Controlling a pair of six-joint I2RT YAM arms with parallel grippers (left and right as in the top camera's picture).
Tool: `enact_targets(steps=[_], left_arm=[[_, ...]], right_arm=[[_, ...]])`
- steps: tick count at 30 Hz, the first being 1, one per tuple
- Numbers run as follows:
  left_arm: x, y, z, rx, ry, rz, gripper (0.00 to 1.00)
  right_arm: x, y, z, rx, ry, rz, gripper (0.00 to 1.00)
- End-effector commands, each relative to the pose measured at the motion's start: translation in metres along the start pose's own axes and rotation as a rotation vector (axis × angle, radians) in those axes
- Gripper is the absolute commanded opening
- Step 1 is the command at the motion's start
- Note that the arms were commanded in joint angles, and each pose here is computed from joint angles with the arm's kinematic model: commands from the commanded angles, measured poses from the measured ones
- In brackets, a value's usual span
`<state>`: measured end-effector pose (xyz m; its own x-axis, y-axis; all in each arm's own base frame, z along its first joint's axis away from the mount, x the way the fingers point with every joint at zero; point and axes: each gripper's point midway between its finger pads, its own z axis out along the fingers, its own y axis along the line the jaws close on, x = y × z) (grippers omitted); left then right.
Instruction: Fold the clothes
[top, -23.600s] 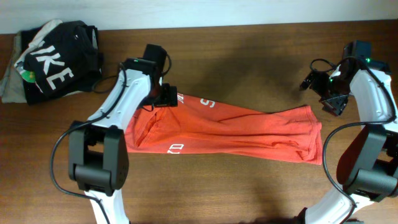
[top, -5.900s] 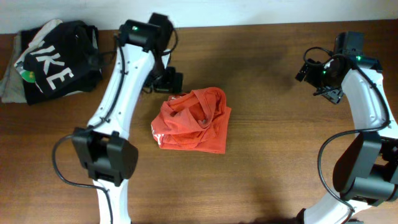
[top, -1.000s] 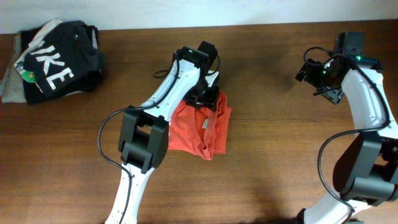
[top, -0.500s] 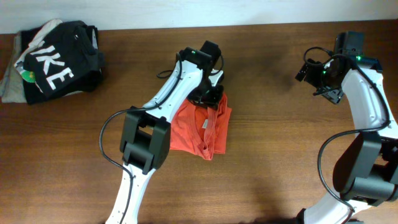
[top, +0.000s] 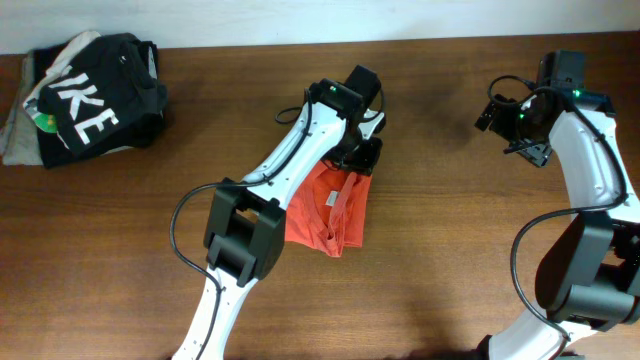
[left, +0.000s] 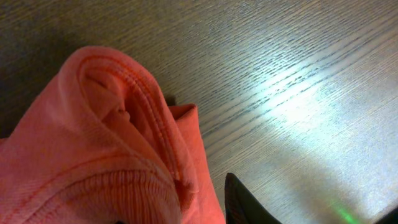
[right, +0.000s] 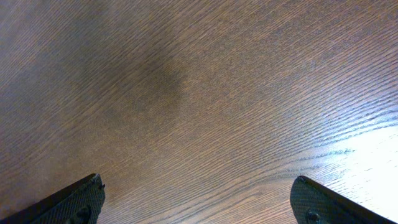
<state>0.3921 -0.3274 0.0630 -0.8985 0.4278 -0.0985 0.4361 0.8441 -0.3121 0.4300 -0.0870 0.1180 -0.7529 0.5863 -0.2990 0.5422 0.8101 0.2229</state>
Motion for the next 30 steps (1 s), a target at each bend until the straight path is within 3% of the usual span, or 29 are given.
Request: enact_targets(steps=[1,7,8,12,14,19,30], left_arm=[[-0.001,-0.010,0.006,0.017,0.003,0.032,0.28],[0.001,-0.013,0.031,0.016,0.031,0.046,0.36],[-0.001,-0.015,0.032,0.018,0.022,0.053,0.41],[-0.001,-0.028,0.036,0.015,0.012,0.086,0.76],[0.000,-0.028,0.035,-0.017,0.011,0.093,0.82],[-0.003,-0.021,0.011,-0.102,0.001,0.095,0.87],[-0.015,-0.052,-0.091,-0.078,-0.141,0.125,0.87]], right_arm=[[-0.005,-0.001,-0.008,0.009,-0.028,-0.011,0.99],[-0.005,-0.001,-0.008,0.009,-0.028,-0.011,0.99],[-0.006,-0.001,-0.008,0.009,-0.028,-0.011,0.99],[-0.005,0.000,-0.008,0.009,-0.028,-0.011,0.99],[-0.006,-0.001,-0.008,0.009,-0.028,-0.011,0.99],[-0.005,-0.001,-0.008,0.009,-0.028,-0.011,0.99],[-0.005,-0.001,-0.008,0.009,-0.028,-0.011,0.99]])
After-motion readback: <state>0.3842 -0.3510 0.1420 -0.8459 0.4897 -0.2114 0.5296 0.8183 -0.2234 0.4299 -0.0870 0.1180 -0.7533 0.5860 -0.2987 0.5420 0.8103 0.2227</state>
